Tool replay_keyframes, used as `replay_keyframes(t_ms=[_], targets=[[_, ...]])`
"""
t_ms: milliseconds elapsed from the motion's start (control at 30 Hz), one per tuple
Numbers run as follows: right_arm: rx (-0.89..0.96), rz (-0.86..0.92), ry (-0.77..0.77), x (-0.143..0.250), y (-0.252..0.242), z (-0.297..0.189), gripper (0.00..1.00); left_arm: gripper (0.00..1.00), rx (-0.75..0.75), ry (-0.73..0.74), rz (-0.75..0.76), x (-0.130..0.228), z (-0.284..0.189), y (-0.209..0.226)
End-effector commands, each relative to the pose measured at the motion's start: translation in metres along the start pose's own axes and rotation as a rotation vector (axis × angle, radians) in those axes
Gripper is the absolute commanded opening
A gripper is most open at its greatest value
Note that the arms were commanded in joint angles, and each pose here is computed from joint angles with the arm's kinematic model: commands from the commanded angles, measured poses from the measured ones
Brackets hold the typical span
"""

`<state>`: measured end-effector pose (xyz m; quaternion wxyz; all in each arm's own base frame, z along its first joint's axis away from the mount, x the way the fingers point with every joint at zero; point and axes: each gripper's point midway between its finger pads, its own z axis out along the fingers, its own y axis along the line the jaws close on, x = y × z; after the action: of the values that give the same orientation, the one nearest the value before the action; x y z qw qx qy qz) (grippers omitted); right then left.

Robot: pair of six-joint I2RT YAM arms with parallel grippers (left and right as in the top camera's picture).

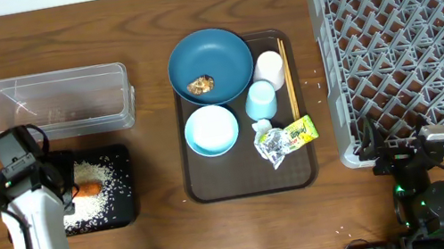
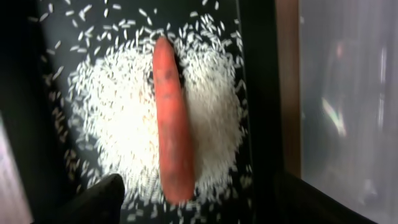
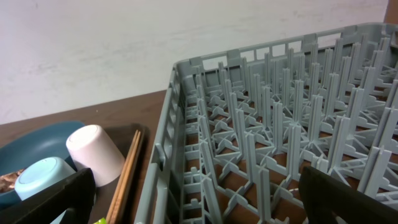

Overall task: Sort waste into correct bins and load items into the dishwasher rack
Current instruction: 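Release the carrot and move the left gripper to the blue bowl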

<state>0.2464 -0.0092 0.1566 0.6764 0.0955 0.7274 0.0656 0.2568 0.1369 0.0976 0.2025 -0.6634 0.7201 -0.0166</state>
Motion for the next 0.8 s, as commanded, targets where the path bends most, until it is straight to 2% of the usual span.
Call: replay_keyframes(t_ms=[0,33,133,233,333,567,767], targets=[[0.009,-0.002,0.001,0.001,-0.003,0.000,0.99,0.80,0.103,0.085,0.021,0.017,-0.021,-0.009],[0.009,-0.002,0.001,0.001,-0.003,0.000,0.99,0.80,0.144,0.124,0.039,0.024,-0.027,-0.014],[0.009,-0.002,0.001,0.001,-0.003,0.000,0.99,0.94,0.296,0.299,0.069,0.057,-0.051,-0.032],[0.009,-0.002,0.001,0.001,-0.003,0.000,0.99,0.96,0.434,0.460,0.111,0.086,-0.074,-0.050],[0.009,-0.002,0.001,0.001,-0.003,0.000,0.99,0.98,0.574,0.541,0.284,0.113,-0.093,-0.070],[0.009,-0.002,0.001,0.001,-0.003,0.000,0.99,0.98,0.710,0.606,0.646,0.185,-0.128,-0.089],[0.009,-0.002,0.001,0.001,-0.003,0.000,0.99,0.98,0.738,0.477,0.914,0.224,-0.160,-0.108]])
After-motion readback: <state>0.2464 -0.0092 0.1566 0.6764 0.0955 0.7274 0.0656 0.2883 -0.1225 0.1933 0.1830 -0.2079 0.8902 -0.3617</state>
